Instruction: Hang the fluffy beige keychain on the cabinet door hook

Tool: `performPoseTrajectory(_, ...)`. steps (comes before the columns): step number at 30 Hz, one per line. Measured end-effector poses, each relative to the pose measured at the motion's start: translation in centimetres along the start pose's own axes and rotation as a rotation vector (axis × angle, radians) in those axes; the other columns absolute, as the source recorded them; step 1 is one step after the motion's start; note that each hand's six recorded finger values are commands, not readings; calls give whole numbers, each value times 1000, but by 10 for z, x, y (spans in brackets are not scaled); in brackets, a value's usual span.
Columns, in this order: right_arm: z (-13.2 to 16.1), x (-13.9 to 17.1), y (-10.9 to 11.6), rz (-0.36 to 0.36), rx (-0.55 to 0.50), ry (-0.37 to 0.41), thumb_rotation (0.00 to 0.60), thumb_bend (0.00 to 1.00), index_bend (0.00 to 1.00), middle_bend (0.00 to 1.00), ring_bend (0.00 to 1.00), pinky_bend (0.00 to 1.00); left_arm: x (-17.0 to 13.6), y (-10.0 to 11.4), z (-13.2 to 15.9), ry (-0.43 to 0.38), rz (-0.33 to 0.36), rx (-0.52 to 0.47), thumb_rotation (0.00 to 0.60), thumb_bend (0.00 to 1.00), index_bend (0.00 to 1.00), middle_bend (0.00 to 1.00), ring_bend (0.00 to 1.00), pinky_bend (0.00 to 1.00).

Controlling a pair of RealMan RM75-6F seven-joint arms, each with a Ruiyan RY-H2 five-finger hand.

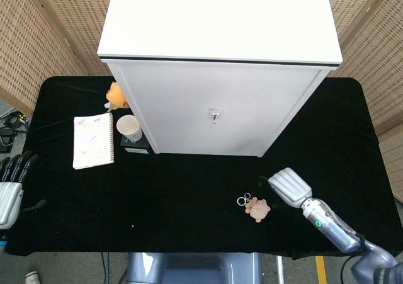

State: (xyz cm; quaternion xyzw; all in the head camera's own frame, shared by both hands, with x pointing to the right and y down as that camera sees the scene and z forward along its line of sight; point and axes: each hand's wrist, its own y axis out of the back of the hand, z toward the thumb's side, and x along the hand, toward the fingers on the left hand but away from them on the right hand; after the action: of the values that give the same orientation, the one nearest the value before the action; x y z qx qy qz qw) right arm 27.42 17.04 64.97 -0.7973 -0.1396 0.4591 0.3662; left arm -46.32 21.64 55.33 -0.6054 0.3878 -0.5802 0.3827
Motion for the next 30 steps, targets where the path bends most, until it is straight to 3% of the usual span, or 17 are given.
performPoseTrajectory(4, 16, -37, -11, 60, -10, 18, 600, 370, 496, 893, 915, 1000, 2, -2, -1, 7, -7, 4, 600, 0, 0, 0, 0, 0)
performPoseTrajectory(10, 28, -64, -28, 102, 2, 9, 600, 402, 528, 893, 915, 1000, 5, -5, -2, 11, -13, 8, 600, 0, 0, 0, 0, 0)
performPoseTrajectory(30, 48, -86, -64, 156, 43, 3, 600, 478, 520, 893, 915, 1000, 4, -7, 0, 10, -14, 14, 600, 0, 0, 0, 0, 0)
